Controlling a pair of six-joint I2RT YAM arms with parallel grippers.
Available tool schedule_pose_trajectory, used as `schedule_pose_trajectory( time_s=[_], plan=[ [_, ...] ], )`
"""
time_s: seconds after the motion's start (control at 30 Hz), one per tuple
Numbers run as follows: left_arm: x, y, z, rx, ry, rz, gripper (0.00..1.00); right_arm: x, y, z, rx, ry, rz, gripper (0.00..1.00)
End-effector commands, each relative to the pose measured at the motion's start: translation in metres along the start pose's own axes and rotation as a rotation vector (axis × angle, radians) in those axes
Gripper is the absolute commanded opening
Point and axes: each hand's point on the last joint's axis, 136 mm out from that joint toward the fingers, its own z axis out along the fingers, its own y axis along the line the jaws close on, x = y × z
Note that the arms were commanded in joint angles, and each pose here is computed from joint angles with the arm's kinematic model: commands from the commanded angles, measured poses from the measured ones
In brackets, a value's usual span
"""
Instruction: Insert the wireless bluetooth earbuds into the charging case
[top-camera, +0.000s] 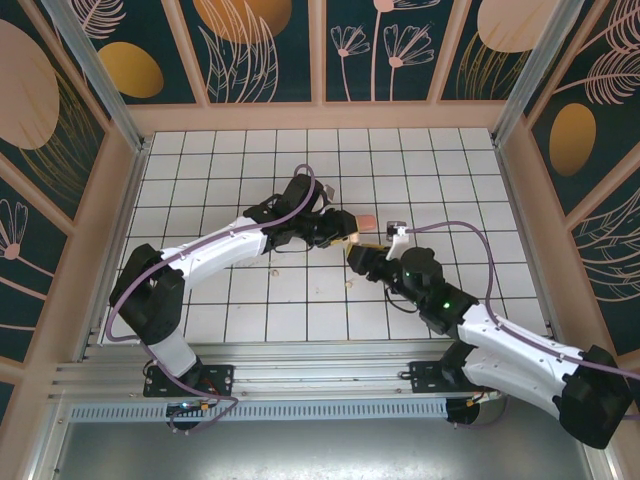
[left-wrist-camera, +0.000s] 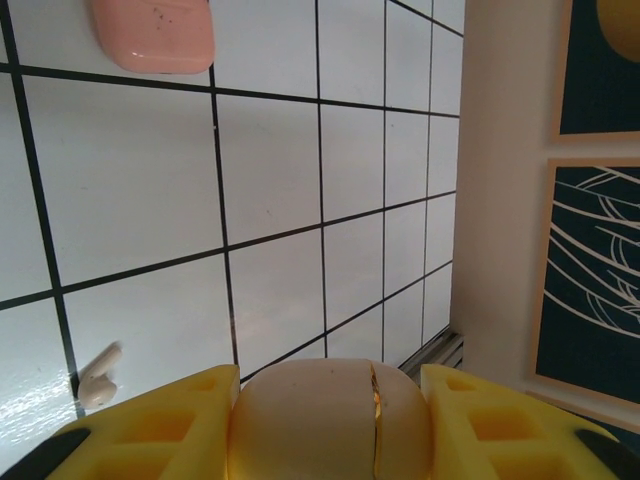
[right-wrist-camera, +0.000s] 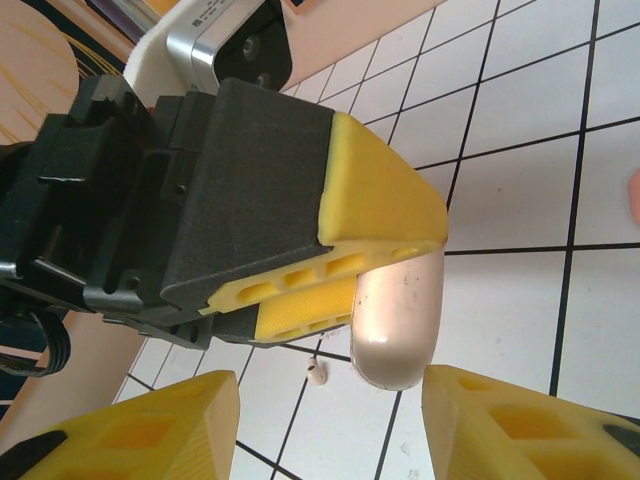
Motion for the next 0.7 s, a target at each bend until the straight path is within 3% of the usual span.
schedule_pose_trajectory(
  time_s=[0.0,0.53,0.67],
  plan=[
    [-0.004,-0.022,-0.01,0.076,-0.011,0.003,0.24,-0.011,0.007,0.002,-0.024,-0.058,-0.03,0.51],
    [-0.007,-0.04,-0.013,0.134,-0.012,0.004,0.24,-0.017,0.007,0.02,-0.007,-0.052,-0.078,0.41],
    [-0.008,-0.044,-0.015,0.153,-0.014,0.0,0.24,-0.016,0.002,0.02,0.004,-0.043,-0.076,0.34]
  ],
)
